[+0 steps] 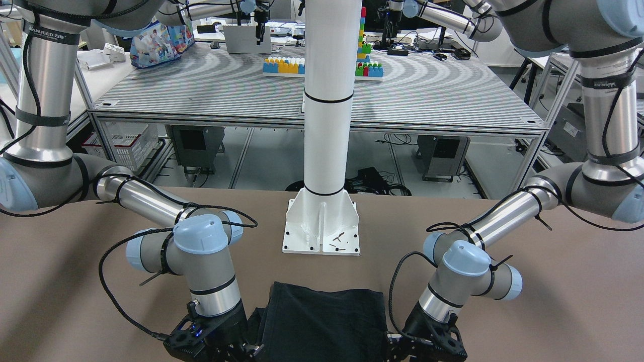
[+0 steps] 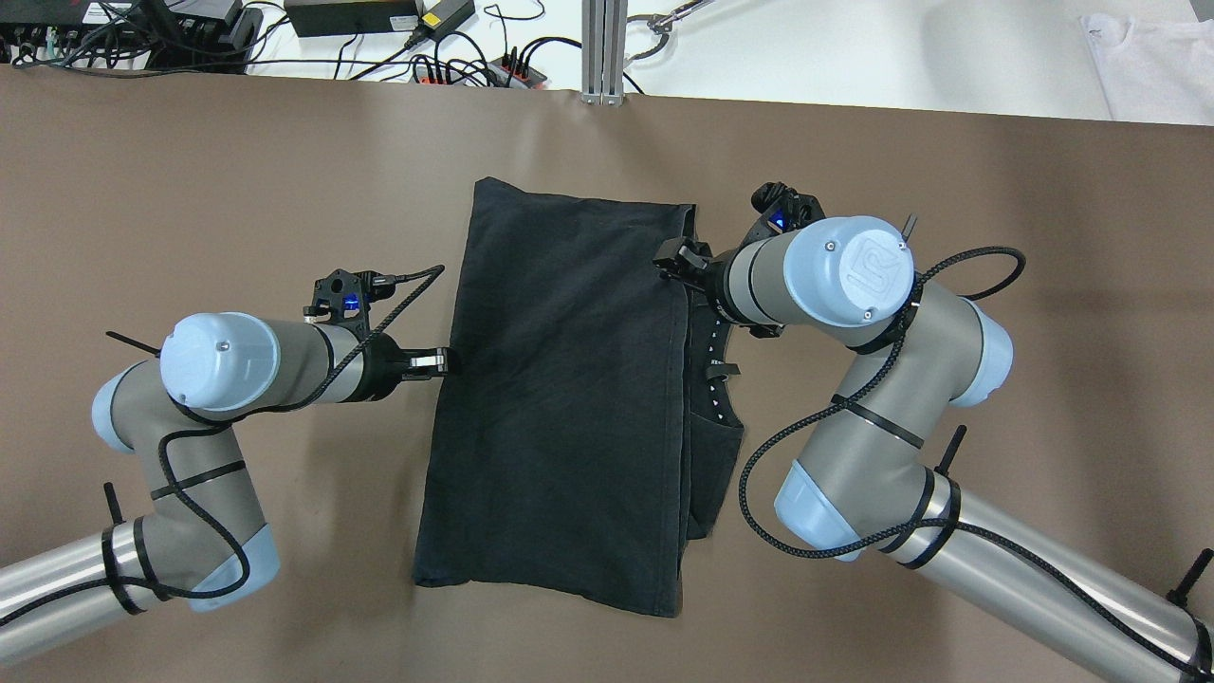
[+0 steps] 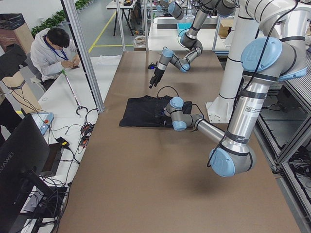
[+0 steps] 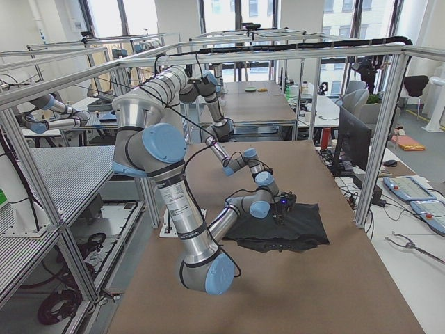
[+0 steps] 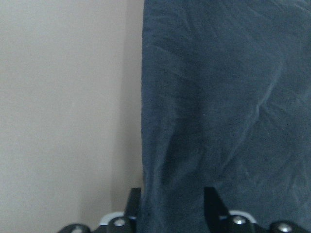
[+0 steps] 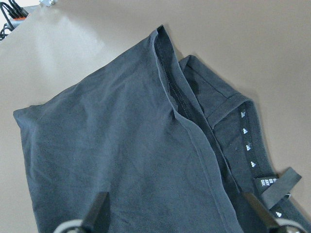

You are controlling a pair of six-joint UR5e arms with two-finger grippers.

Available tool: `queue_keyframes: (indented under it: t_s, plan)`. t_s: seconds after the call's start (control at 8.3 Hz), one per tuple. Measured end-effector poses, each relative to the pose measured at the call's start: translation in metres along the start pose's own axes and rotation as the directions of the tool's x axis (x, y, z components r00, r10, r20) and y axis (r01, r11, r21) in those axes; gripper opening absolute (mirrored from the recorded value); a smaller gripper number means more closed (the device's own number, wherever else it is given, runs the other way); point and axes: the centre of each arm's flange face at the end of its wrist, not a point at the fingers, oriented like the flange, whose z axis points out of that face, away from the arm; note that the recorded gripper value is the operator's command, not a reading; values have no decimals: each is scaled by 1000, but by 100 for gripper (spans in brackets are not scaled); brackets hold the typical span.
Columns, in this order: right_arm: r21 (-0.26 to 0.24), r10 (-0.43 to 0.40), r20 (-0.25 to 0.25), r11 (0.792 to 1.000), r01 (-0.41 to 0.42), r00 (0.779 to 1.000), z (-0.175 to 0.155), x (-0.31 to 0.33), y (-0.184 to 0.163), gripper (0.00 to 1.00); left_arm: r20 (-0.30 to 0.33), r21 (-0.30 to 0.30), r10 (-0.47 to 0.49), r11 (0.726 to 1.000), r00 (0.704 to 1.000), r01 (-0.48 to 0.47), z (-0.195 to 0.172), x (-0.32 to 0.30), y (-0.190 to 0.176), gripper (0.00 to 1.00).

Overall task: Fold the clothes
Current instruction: 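Slide the left gripper down to the shirt's near corner and grasp it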

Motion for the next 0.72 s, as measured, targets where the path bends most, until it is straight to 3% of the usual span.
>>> queue_keyframes:
  t_s: [0.36,0.72]
  plan:
    - [17,-37,-23,999,37,999,21,13,44,94,-1,-15,-58,998,998,58,-39,-33,21,100]
    - [21,-45,-20,999,46,999,24,14,62,94,-59,-44,-191,981,980,189,-64,-65,92,100]
